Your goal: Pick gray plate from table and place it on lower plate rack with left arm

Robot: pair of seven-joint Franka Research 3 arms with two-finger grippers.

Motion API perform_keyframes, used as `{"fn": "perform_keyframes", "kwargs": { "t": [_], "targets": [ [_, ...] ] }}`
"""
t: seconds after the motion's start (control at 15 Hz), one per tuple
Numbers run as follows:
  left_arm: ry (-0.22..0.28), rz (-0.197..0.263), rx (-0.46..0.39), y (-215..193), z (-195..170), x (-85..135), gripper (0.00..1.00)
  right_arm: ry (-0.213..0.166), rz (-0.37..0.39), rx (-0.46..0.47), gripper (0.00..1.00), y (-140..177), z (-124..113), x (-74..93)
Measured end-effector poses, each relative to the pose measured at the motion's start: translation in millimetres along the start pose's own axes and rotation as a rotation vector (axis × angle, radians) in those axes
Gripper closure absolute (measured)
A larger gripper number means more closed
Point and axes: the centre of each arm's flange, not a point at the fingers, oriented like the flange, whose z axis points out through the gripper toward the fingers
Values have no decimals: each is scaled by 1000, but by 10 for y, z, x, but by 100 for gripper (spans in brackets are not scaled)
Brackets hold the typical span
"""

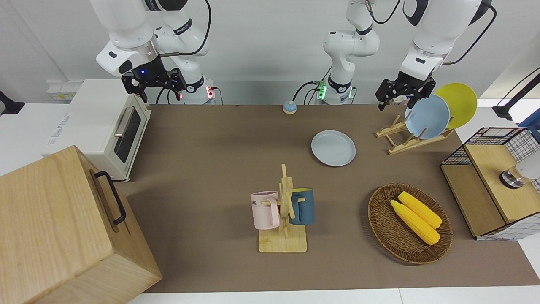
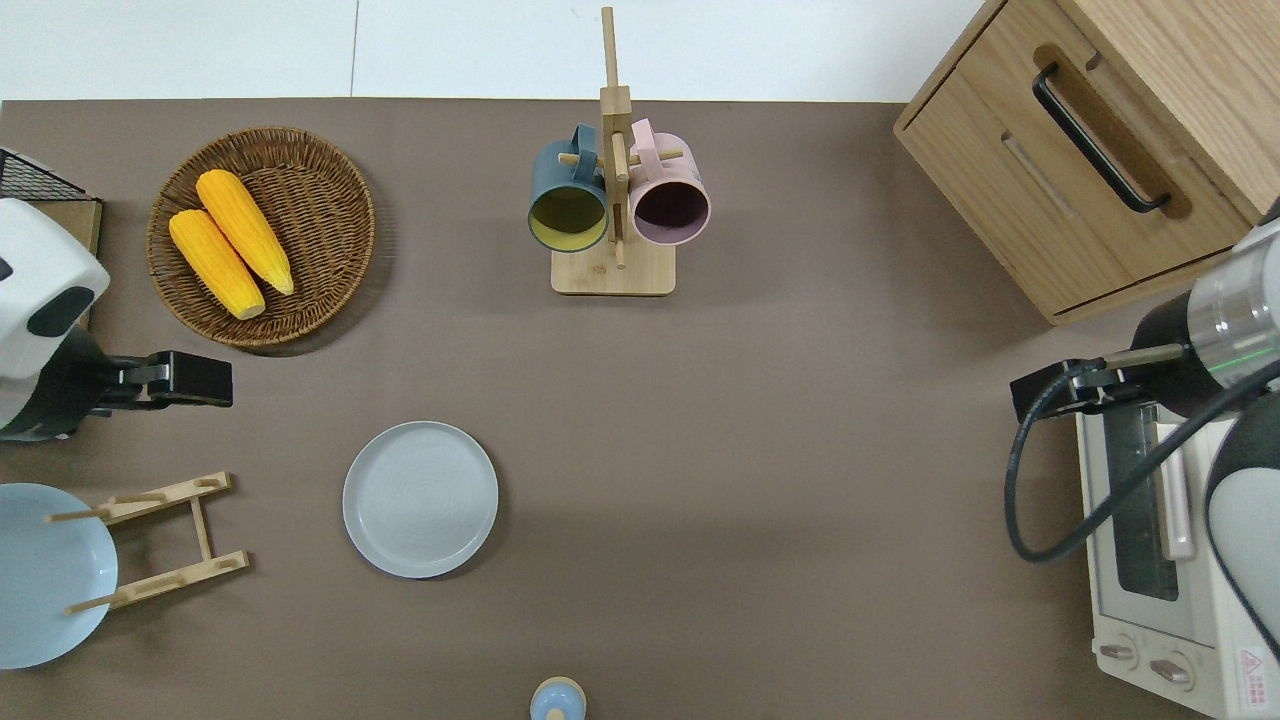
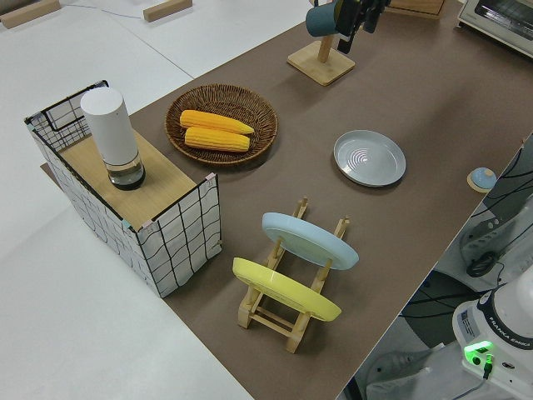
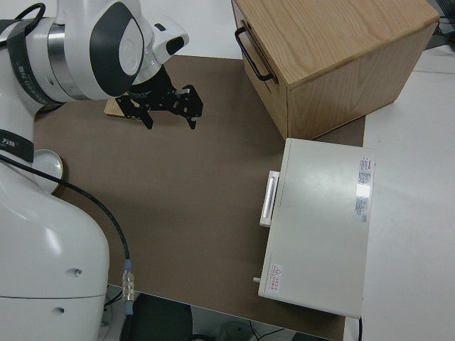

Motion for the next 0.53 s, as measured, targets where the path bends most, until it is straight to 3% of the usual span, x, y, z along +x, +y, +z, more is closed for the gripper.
{"fn": "perform_keyframes", "kwargs": {
  "t": [0.53],
  "targets": [
    [-47,0,4,1,93,-15,0,0,0,0,1,0,0,0]
  ]
}}
